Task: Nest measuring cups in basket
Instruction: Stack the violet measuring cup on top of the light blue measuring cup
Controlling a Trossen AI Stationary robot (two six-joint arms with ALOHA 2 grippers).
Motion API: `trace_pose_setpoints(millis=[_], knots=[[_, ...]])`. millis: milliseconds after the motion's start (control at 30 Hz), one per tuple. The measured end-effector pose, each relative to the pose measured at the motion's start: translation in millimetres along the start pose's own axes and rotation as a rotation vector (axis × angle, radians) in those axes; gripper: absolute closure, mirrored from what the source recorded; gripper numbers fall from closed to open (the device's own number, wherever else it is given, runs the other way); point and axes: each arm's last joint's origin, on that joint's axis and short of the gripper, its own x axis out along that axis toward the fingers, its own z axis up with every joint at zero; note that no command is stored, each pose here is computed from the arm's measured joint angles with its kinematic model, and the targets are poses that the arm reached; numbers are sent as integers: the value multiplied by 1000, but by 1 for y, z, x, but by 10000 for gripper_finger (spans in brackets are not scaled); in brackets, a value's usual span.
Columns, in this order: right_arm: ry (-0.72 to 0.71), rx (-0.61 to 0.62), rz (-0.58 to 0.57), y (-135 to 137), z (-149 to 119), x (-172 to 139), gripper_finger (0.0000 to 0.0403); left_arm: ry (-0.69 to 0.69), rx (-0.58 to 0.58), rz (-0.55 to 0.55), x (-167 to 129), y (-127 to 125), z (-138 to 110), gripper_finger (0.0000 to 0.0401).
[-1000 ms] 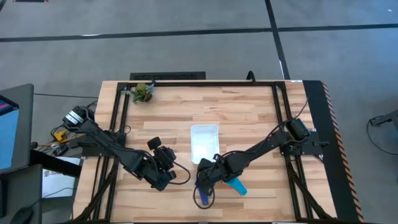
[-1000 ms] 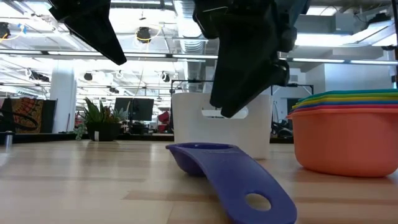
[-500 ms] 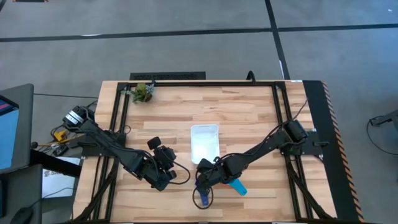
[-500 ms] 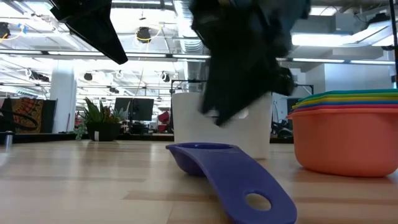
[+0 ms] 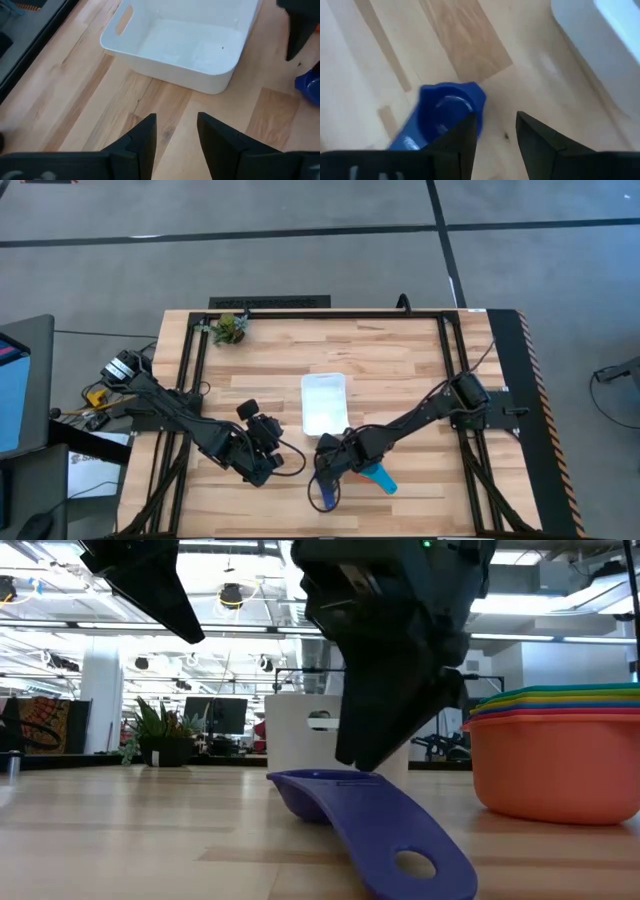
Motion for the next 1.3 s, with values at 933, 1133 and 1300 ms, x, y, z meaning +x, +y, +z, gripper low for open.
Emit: trace_pose_setpoints(millis=[933,1133,1300], knots=[[17,-70,10,-2,12,-5,185,12,1,12,0,2,-2,269],[-32,-102,33,11,14,-14,159,7,1,16,0,2,-1,269],[-55,-125,19,12,14,-12,158,3,6,18,0,2,-1,269]])
